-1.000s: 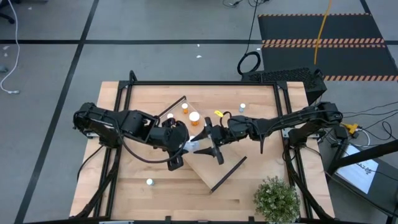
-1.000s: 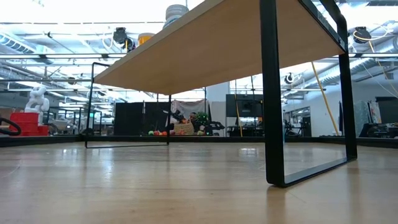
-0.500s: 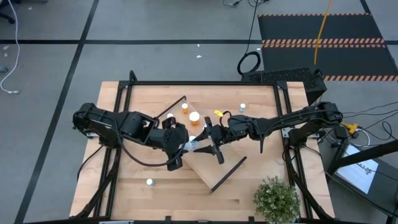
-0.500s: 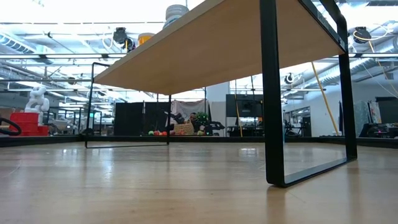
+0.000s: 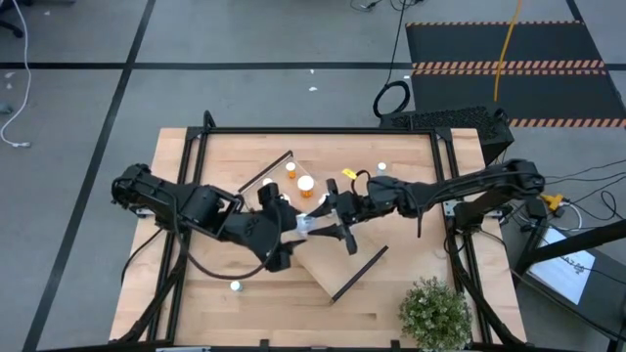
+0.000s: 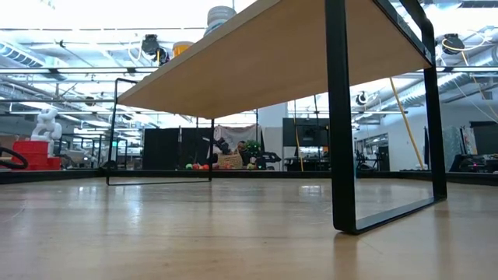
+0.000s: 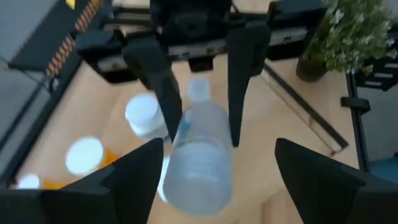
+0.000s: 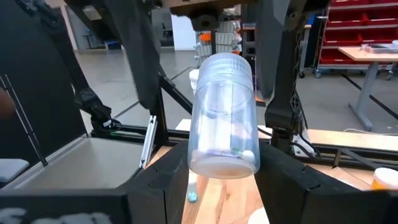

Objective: Pick and place medicine bottles onto shelf by color
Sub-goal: Put the transparent pill bottle on the shelf aligned with the transparent pill bottle

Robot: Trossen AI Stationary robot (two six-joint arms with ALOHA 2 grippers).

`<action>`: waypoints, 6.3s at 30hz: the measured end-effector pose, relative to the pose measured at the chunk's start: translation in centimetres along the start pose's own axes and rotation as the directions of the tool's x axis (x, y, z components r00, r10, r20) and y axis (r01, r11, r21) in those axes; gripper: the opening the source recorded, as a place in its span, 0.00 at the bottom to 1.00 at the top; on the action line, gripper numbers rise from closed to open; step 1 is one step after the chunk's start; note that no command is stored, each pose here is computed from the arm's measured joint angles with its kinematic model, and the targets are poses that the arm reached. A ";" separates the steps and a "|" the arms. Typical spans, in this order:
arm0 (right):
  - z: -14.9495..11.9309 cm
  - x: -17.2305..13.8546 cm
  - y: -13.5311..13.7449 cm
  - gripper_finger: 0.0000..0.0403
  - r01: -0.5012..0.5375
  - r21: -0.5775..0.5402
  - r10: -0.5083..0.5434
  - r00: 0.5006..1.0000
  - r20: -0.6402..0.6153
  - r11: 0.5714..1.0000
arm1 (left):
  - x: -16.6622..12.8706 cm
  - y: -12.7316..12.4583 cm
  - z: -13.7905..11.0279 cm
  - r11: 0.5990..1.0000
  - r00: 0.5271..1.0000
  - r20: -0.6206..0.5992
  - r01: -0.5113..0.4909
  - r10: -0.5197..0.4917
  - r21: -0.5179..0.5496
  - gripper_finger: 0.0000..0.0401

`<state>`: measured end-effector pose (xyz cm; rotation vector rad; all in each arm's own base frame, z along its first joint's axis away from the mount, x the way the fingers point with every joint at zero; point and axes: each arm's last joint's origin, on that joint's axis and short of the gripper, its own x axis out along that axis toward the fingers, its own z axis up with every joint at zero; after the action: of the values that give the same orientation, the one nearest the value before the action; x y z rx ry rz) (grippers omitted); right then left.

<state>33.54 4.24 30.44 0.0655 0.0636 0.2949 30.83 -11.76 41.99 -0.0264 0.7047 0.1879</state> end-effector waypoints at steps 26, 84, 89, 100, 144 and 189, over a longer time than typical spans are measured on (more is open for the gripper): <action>-1.7 -2.7 0.4 0.39 -0.061 -0.051 0.070 0.976 0.206 0.997 | -0.3 -4.2 -0.3 0.954 0.943 0.236 -0.270 0.235 0.133 0.74; -2.4 -5.9 -0.5 0.39 -0.044 -0.190 0.141 0.831 0.538 0.981 | 5.1 -2.5 3.4 0.964 0.781 0.583 -0.267 0.225 -0.015 0.65; -2.4 -5.9 -0.5 0.39 -0.040 -0.196 0.141 0.831 0.538 0.980 | 5.4 -2.0 3.6 0.966 0.783 0.582 -0.257 0.221 -0.021 0.62; -2.5 -5.9 -0.5 0.39 -0.031 -0.213 0.142 0.837 0.529 0.977 | 5.7 -1.9 3.5 0.978 0.803 0.570 -0.208 0.174 -0.006 0.42; 0.3 -16.3 1.8 0.78 0.127 -0.151 -0.115 0.990 0.084 0.980 | 6.7 -3.2 -0.4 0.964 0.947 0.293 -0.050 0.129 -0.262 0.44; -0.6 -16.3 2.6 0.78 0.070 -0.154 -0.073 0.997 -0.015 0.986 | 13.9 -5.7 -6.1 0.956 0.975 -0.022 -0.220 0.220 -0.193 0.43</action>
<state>17.16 1.99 30.89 -0.0930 0.0634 0.2279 38.32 -15.67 28.12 -0.1351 0.6871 0.4711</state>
